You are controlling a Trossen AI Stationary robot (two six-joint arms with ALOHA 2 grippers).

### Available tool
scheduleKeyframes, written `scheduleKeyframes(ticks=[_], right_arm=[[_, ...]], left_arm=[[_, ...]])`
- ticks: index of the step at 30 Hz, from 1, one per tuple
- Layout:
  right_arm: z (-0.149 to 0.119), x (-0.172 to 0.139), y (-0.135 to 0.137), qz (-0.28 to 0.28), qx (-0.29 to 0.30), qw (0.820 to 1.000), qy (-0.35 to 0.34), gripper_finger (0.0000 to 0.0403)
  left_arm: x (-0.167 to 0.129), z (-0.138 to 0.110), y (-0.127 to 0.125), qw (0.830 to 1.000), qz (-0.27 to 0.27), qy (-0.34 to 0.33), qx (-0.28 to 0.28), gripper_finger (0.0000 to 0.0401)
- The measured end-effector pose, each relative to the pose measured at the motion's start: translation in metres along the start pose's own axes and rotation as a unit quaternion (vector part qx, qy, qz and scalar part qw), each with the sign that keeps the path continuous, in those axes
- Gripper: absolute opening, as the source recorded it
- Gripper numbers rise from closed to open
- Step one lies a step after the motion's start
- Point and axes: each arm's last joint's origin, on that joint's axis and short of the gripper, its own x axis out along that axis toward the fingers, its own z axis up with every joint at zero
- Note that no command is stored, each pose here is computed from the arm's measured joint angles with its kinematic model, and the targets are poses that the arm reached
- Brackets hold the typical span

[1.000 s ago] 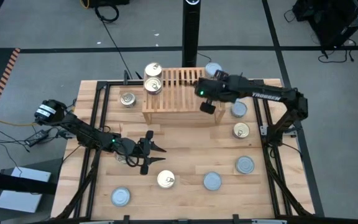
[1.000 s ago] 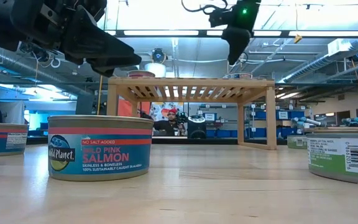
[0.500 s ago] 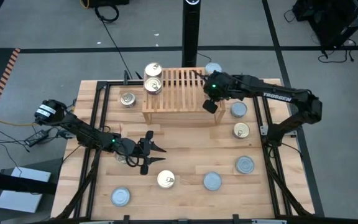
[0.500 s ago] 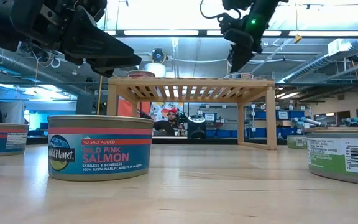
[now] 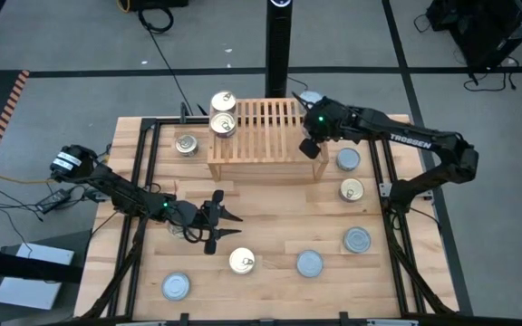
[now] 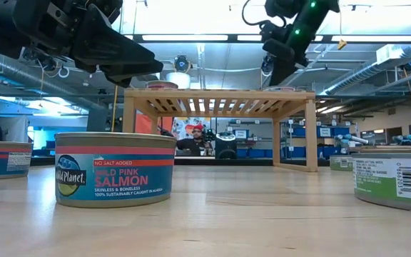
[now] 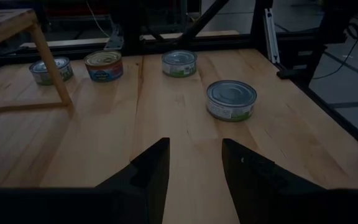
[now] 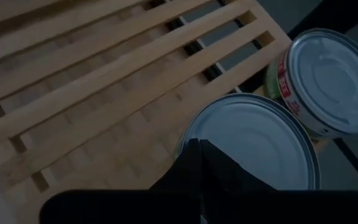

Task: Stack canned seafood by type on shelf
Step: Put the green tuna can on the shelf

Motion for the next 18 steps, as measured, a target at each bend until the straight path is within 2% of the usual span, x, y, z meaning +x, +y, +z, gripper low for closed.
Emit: scheduleKeyframes(ticks=[12, 18], right_arm=[[0.003, 0.0, -0.001, 0.015, -0.009, 1.0, -0.009, 0.0005], [0.013, -0.027, 0.009, 0.036, -0.031, 0.997, -0.057, 0.0005]], left_arm=[[0.0, 0.0, 0.0, 1.0, -0.006, 0.001, 0.0, 0.0152], [0.0, 0.0, 0.0, 1.0, -0.01, 0.002, 0.0, 0.0132]])
